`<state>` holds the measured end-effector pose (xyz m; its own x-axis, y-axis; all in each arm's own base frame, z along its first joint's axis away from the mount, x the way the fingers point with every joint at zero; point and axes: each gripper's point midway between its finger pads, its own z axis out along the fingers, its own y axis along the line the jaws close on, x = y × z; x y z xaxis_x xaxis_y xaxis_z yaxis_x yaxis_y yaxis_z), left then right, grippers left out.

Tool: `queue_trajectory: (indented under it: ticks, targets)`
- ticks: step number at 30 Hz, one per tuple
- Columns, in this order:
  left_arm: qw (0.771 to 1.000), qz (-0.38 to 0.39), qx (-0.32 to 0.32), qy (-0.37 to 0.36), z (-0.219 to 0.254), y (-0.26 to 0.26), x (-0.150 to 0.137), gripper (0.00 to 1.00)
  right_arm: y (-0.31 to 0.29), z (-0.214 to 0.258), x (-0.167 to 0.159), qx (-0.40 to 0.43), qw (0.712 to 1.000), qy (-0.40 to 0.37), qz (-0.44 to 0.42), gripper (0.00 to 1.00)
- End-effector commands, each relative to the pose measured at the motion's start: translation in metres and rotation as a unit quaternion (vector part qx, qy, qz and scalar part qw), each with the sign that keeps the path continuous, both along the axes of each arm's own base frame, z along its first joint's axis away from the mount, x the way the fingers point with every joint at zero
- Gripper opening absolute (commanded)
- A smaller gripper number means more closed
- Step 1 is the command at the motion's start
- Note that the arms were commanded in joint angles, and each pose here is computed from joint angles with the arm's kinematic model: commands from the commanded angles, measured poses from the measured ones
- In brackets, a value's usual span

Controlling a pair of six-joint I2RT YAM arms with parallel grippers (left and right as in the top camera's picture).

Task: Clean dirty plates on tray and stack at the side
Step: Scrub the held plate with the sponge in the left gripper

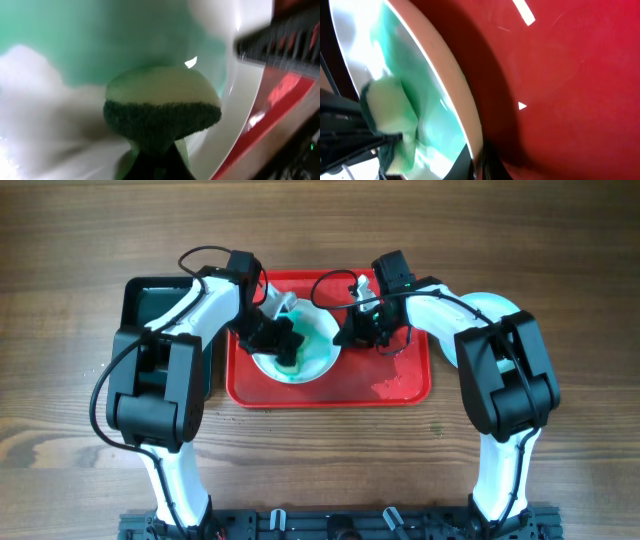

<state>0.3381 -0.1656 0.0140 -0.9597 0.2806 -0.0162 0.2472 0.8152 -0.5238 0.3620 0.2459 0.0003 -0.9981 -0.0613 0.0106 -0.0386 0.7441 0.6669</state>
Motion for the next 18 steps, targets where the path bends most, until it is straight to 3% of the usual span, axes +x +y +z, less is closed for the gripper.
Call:
queue_trajectory:
  ticks: [1,2,5,7,9,11,15,18]
  targets:
    - [0.998,0.051,-0.024,-0.012,-0.005,-0.015,0.021,0.04,-0.007,-0.019,-0.008,-0.02,1.0,0.022,-0.007,0.04]
    - [0.997,0.066,-0.015,-0.027,-0.007,-0.014,0.031,0.04,-0.007,-0.019,-0.008,-0.02,1.0,0.022,-0.007,0.04]
    - [0.98,0.149,0.097,-0.083,-0.021,0.01,0.064,0.04,-0.007,-0.019,-0.008,-0.02,1.0,0.022,-0.007,0.04]
    - [0.955,0.2,0.181,-0.123,-0.025,0.034,0.08,0.04,-0.007,-0.019,-0.008,-0.02,1.0,0.023,-0.007,0.04]
    - [0.905,0.265,0.288,-0.166,-0.019,0.072,0.093,0.04,-0.007,-0.019,-0.008,-0.02,1.0,0.023,-0.007,0.04]
    - [0.887,0.279,0.323,-0.175,-0.006,0.085,0.095,0.04,-0.008,-0.019,-0.008,-0.022,0.999,0.024,-0.01,0.04]
    - [0.885,0.272,0.341,-0.163,0.047,0.088,0.096,0.04,-0.011,-0.021,-0.007,-0.036,0.998,0.033,-0.026,0.04]
    - [0.913,0.233,0.308,-0.131,0.09,0.073,0.089,0.04,-0.024,-0.013,-0.005,-0.079,0.996,0.022,-0.035,0.04]
